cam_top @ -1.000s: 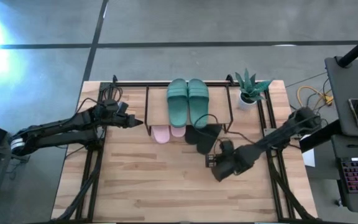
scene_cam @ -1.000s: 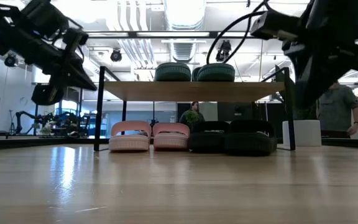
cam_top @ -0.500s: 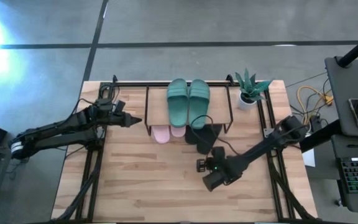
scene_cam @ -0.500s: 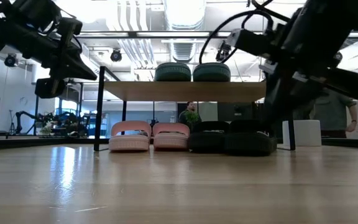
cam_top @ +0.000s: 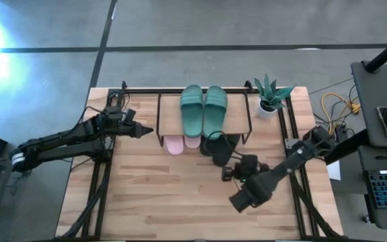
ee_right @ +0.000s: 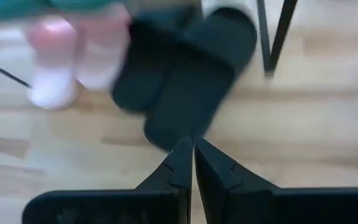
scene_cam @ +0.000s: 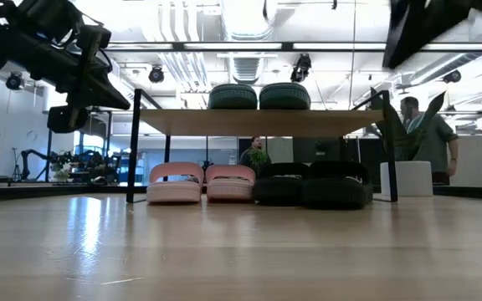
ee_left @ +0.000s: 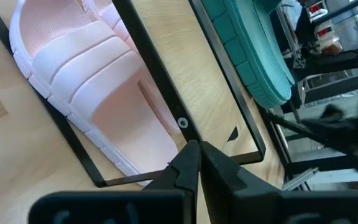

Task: Pick and place slides into the shelf
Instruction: Adjust the slides under the shelf

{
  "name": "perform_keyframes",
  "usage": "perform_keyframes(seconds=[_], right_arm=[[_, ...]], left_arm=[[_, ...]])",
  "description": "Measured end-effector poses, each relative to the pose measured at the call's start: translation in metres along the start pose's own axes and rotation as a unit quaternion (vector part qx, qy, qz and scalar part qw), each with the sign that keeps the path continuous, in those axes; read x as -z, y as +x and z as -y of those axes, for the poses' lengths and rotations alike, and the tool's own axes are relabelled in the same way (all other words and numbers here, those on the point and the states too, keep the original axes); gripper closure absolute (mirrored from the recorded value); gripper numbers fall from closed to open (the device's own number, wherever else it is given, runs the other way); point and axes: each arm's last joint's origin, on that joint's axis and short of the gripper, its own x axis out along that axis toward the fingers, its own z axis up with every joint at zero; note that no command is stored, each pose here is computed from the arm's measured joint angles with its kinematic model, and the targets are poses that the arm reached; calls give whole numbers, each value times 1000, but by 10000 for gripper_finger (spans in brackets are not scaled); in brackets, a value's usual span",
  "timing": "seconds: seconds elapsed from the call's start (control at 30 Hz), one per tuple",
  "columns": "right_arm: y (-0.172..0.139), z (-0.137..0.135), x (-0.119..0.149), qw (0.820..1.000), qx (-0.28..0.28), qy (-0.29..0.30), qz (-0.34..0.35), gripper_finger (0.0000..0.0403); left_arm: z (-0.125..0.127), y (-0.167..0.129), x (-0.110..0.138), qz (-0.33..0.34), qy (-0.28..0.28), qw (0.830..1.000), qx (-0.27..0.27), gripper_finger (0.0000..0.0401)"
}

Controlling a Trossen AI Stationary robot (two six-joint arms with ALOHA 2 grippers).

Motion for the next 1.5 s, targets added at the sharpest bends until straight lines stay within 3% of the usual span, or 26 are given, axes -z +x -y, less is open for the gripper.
perform_keyframes(seconds=[0.1,0.27,0.5,0.67,0.9,1.13,1.5], right_arm=[[-19,1,0,998,-36,-39,28,390],[-19,-3,32,993,-80,-87,13,390],[6,-15,77,985,-105,-134,15,390],[35,-21,100,984,-84,-155,32,390],[61,-34,98,988,-63,-140,32,390],[94,-53,84,989,-16,-148,-21,390],[122,-63,62,975,11,-223,-15,390]], left_arm=[[0,0,0,0,2,1000,0,401],[-1,1,0,-3,4,1000,-4,401],[-2,5,0,-8,3,1000,-10,401],[-2,7,0,-11,13,1000,-13,401],[-2,7,0,-11,49,999,-12,401],[-2,7,0,-11,88,996,-11,401],[-2,7,0,-12,117,993,-11,401]])
